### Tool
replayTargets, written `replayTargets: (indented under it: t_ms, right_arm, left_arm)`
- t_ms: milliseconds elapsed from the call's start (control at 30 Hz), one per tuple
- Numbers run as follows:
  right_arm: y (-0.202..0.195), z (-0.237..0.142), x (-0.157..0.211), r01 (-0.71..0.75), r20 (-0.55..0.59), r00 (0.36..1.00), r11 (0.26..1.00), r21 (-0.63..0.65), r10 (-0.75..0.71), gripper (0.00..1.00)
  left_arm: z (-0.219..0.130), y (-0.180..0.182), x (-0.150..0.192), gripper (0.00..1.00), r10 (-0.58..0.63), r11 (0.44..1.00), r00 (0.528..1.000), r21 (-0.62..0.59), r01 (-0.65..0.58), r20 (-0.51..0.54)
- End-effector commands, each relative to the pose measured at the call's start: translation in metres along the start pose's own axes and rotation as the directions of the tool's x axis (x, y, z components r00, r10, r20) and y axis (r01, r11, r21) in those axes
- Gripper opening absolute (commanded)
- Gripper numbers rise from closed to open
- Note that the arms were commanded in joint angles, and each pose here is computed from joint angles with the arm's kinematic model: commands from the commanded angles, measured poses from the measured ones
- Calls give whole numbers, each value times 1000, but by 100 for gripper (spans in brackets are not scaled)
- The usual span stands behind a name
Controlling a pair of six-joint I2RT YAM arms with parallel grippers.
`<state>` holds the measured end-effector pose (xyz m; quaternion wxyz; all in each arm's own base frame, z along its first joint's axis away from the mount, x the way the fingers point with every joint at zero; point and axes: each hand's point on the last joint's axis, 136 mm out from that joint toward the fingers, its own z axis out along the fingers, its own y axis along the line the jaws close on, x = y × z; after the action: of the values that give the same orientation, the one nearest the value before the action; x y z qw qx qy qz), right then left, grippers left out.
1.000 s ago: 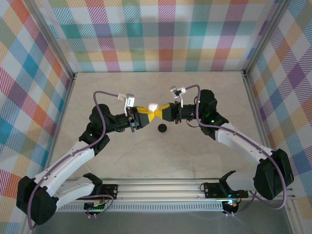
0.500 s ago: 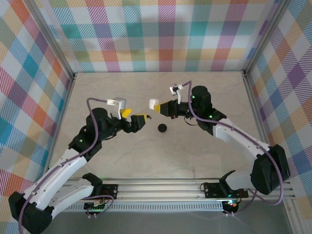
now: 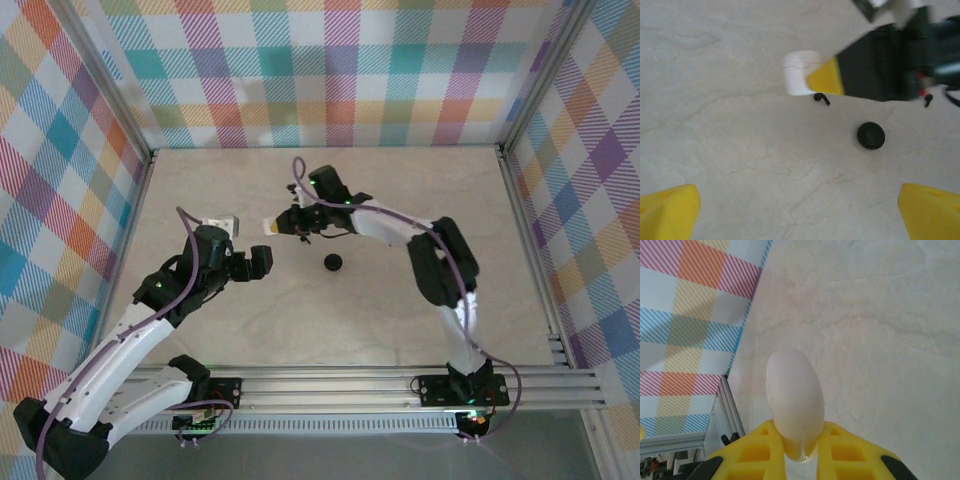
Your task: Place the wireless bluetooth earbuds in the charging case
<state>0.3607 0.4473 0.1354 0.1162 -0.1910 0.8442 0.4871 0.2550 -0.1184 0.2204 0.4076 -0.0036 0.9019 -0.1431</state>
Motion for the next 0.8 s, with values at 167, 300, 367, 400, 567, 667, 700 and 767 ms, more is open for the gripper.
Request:
replayTargets:
  t_ms: [167,300,367,400,567,667,700,767]
  right_arm:
    - [-37,72,-1,-39,-82,995,993,114,49,2]
    - [-43,96,1,-36,-80,996,994,103,44,2]
    - [-49,104,3,-49,-81,995,993,111,58,2]
    - [-51,107,4,-52,-85,994,992,114,62,2]
    - [-62,112,5,-63,-77,994,986,156,76,3]
    - [-65,110,5,-75,-80,993,980,182,90,8]
    - [-65,110,4,-76,-81,992,979,187,93,11]
    - [-64,107,3,-82,-78,992,976,200,99,19]
  left_arm:
    - [-12,22,33,100,-110,993,993,-38,108,-39]
    - [-14,29,47,100,-106,994,994,-29,105,-27]
    - [-14,32,53,100,-129,992,992,-17,129,-10]
    - [-14,33,56,100,-142,990,990,-11,142,1]
    - [-19,41,61,100,-163,987,986,-5,163,48]
    - [-24,45,62,100,-157,987,985,-11,158,66]
    - [-24,46,63,100,-156,988,985,-11,157,69]
    - [-25,47,64,100,-155,988,986,-12,156,69]
